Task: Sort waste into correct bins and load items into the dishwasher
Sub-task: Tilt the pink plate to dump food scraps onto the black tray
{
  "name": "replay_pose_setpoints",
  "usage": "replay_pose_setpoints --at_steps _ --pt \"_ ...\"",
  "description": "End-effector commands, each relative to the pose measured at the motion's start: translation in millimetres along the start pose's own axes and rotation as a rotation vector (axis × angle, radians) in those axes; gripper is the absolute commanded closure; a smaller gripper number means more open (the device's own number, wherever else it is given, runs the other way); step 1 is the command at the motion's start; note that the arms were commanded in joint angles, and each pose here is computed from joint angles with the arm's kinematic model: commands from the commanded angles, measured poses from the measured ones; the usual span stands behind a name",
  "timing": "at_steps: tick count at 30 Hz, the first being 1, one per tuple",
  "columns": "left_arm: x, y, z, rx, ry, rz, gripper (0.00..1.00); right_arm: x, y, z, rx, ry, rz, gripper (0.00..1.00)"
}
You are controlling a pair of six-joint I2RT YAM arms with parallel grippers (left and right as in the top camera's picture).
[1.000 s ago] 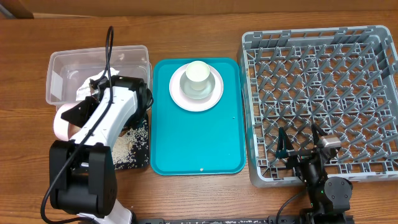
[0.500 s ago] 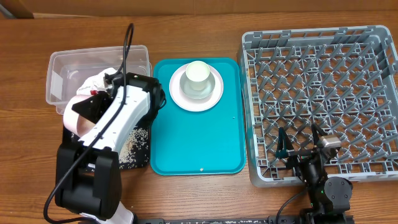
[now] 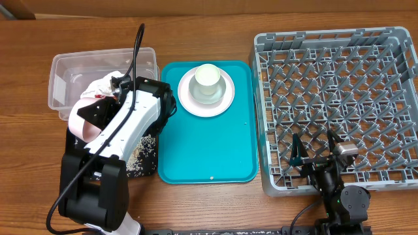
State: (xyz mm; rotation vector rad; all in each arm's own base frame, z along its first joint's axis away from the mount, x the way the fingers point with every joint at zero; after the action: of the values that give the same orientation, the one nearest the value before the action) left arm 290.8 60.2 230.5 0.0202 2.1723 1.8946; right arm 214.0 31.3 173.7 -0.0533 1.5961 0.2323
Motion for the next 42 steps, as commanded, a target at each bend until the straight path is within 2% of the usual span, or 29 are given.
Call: replay_pose_setpoints --at_steps 1,3,6,9,20,23,25,28,30,32,35,37,39,42 --pt "-8.0 8.2 -2.5 -0.022 -0.036 -0.077 0.96 1.7 -0.8 0.1 0.006 -0.005 0.0 0.0" --pt "-7.1 8.6 -3.3 -0.018 -0.033 -0.026 0.96 1.7 -0.8 0.1 0.006 -0.005 0.0 0.0" --pt "-11.6 13.0 -8.0 -0.036 -0.074 -0.065 0.96 1.7 -0.8 0.1 0.006 -0.005 0.0 0.0" --pt "-12.3 13.7 -11.5 -0.035 -0.085 -0.006 0.96 1.8 -0.8 0.1 0.006 -0.005 0.0 0.0" --pt "-17.8 9.9 -31.8 -0.006 -0.15 -0.125 0.96 1.7 -0.8 0.1 0.006 -0.005 0.0 0.0" --pt "-13.6 6.7 -32.7 0.02 -0.124 -0.057 0.96 1.7 -0.8 0.1 0.006 -0.005 0.0 0.0" --pt "-16.6 10.0 -31.5 0.0 -0.144 -0.133 0.96 1.8 -0.8 0.1 0.006 -0.005 0.0 0.0" --pt "-15.0 13.2 -28.6 -0.008 -0.133 -0.031 0.96 1.8 -0.8 0.1 0.006 -0.005 0.0 0.0" --pt "-20.6 19.5 -30.7 -0.036 -0.179 -0.156 0.96 1.7 -0.8 0.1 0.006 -0.005 0.0 0.0" --pt "-18.8 18.5 -29.3 -0.034 -0.164 -0.092 0.96 1.8 -0.8 0.1 0.006 -0.005 0.0 0.0" --pt "-19.7 22.6 -29.7 -0.037 -0.179 -0.179 0.96 1.7 -0.8 0.1 0.006 -0.005 0.0 0.0" --pt "-16.4 19.4 -29.8 -0.02 -0.155 -0.093 0.96 1.7 -0.8 0.1 0.006 -0.005 0.0 0.0" --pt "-17.5 21.3 -30.3 -0.022 -0.166 -0.167 0.96 1.7 -0.8 0.1 0.006 -0.005 0.0 0.0" --pt "-16.2 22.7 -33.9 -0.015 -0.17 -0.105 0.96 1.8 -0.8 0.1 0.006 -0.005 0.0 0.0"
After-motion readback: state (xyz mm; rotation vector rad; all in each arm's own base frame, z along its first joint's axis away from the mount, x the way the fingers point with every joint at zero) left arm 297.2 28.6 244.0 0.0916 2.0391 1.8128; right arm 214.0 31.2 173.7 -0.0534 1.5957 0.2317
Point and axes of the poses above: each gripper's point midway between its finger pads, its own z axis out along the fingers, its own y axis along the line the jaws close on, x = y × z, the point moved 3 cm from there along -z, back along the fingers, and after that the axes turned 5 degrees about -z, right-handed, at the moved point
